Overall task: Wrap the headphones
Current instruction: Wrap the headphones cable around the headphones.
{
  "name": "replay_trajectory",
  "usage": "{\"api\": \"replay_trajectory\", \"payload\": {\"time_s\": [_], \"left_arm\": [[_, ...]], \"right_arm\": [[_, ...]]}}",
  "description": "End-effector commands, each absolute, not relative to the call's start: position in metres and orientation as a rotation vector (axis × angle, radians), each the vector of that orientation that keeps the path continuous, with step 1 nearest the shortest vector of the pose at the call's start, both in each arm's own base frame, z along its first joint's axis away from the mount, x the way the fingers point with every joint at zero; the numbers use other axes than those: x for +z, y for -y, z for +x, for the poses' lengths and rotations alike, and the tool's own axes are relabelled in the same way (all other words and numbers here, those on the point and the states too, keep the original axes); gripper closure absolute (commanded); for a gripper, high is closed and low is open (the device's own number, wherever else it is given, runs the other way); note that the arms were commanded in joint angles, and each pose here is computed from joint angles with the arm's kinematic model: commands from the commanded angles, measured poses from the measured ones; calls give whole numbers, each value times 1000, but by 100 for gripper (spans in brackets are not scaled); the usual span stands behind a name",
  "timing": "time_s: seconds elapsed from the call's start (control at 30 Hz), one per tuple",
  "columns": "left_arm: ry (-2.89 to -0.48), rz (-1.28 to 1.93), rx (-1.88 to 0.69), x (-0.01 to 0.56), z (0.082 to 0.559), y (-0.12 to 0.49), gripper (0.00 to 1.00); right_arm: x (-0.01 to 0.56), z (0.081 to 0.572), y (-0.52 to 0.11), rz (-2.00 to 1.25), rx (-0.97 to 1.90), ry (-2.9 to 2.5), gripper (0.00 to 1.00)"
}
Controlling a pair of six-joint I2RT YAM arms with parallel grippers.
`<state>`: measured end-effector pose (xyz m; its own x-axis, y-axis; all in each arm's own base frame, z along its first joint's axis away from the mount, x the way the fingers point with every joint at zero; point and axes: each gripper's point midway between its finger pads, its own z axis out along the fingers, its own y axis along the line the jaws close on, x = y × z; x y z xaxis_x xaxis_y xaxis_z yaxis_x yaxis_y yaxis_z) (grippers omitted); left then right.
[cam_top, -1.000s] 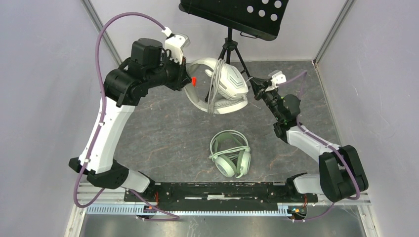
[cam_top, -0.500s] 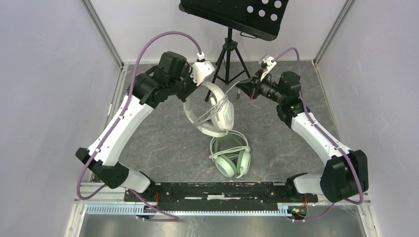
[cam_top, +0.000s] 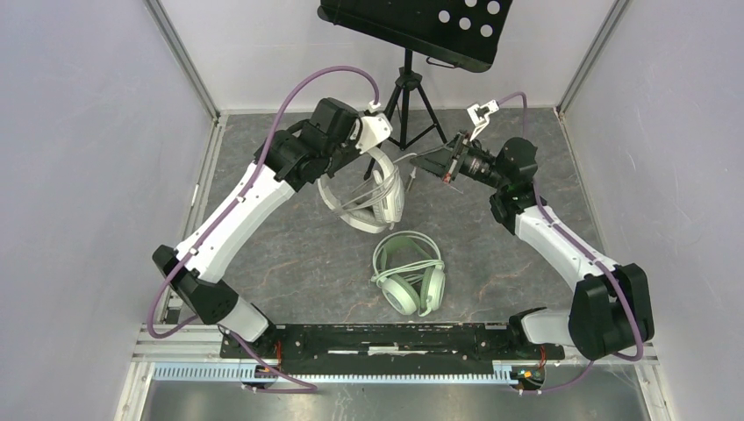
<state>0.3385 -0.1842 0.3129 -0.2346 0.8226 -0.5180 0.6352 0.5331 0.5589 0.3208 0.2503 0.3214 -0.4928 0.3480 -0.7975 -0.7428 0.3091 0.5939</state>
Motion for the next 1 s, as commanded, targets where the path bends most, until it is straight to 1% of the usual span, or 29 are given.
{"api": "replay_trajectory", "payload": {"time_s": [0.0, 0.13, 0.2, 0.37, 0.53, 0.67, 0.97], "left_arm": [[-1998, 1108, 507, 316, 348, 158, 98], [-2030, 1054, 614, 311, 355, 148, 98], [-2036, 1023, 628, 311, 358, 147, 98], [-2051, 913, 604, 312, 363, 151, 98], [-2076, 858, 614, 307, 366, 151, 98], [-2109, 842, 616, 303, 365, 150, 98], [-2141, 804, 623, 300, 370, 137, 98]], "right_arm": [[373, 309, -245, -269, 1522, -1433, 100], [380, 308, -248, -205, 1622, -1418, 100], [380, 311, -249, -153, 1647, -1415, 100], [375, 323, -257, -80, 1605, -1415, 100], [378, 326, -261, -8, 1697, -1351, 100], [370, 334, -260, 50, 1697, -1360, 100], [378, 326, -265, 31, 1839, -1312, 100]]}}
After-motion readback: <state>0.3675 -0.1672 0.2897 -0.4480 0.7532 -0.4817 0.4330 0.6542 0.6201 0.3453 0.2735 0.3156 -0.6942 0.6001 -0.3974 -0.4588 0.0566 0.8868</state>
